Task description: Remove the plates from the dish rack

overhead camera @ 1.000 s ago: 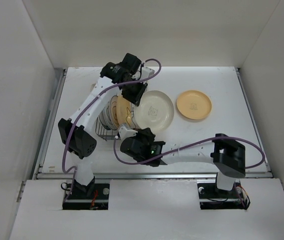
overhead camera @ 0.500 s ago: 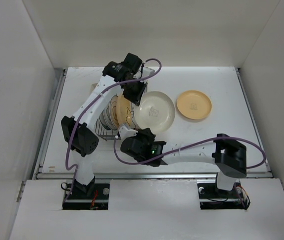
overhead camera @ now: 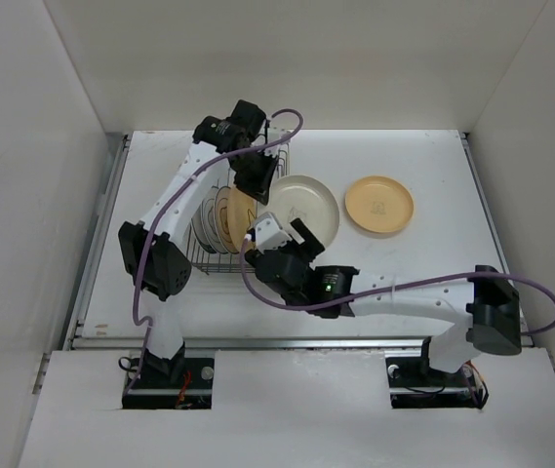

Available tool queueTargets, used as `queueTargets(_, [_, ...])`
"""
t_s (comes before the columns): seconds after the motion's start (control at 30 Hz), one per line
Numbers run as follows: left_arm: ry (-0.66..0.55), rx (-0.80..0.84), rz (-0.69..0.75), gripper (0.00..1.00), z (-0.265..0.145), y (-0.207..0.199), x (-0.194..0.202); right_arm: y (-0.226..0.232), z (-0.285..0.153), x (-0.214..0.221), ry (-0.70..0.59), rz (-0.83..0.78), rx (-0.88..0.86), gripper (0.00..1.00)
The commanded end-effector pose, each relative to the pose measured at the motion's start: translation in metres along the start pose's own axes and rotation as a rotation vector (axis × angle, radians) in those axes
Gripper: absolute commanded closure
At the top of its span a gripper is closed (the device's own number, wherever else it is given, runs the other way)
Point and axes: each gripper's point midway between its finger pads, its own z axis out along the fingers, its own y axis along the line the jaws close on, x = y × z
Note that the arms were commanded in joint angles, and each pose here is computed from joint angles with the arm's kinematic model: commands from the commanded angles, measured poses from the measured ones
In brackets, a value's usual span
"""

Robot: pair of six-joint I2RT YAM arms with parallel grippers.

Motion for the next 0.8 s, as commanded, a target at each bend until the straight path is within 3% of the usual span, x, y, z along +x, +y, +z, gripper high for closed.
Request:
queueTargets(0.0, [-0.033,0.028,-0.002,1.00,-0.010,-0.006,-0.006,-0.016,-0.008,-0.022,-0.050,0.184,-0.017,0.06])
queueTargets(0.1, [-0.027,-0.006,-0.014,1.00,-0.007,0.004,-0.006,-0.029,-0.010,-0.027,-0.057,0.321,-0.071,0.03])
queueTargets(0.3, [-0.032,-0.024,-0.031,1.00,-0.009,0.014,-0.007,-0.107,-0.023,-0.047,-0.159,0.769,-0.175,0.01])
queueTargets(0.4, [-0.051,-0.010,-0.026,1.00,-0.015,0.010,-0.010,-0.143,-0.006,-0.026,-0.103,0.895,-0.147,0.01])
queueTargets(0.5, [-0.062,0.000,-0.032,1.00,-0.017,0.007,-0.013,-0.140,0.027,0.012,0.073,0.913,-0.193,0.04])
queueTargets(0.6, [-0.081,0.000,-0.026,1.00,-0.025,0.005,-0.014,-0.126,0.050,0.037,0.199,0.934,-0.270,0.15])
queueTargets(0.77, [-0.084,0.000,-0.025,1.00,-0.030,0.003,-0.010,-0.116,0.058,0.030,0.151,0.990,-0.406,0.28])
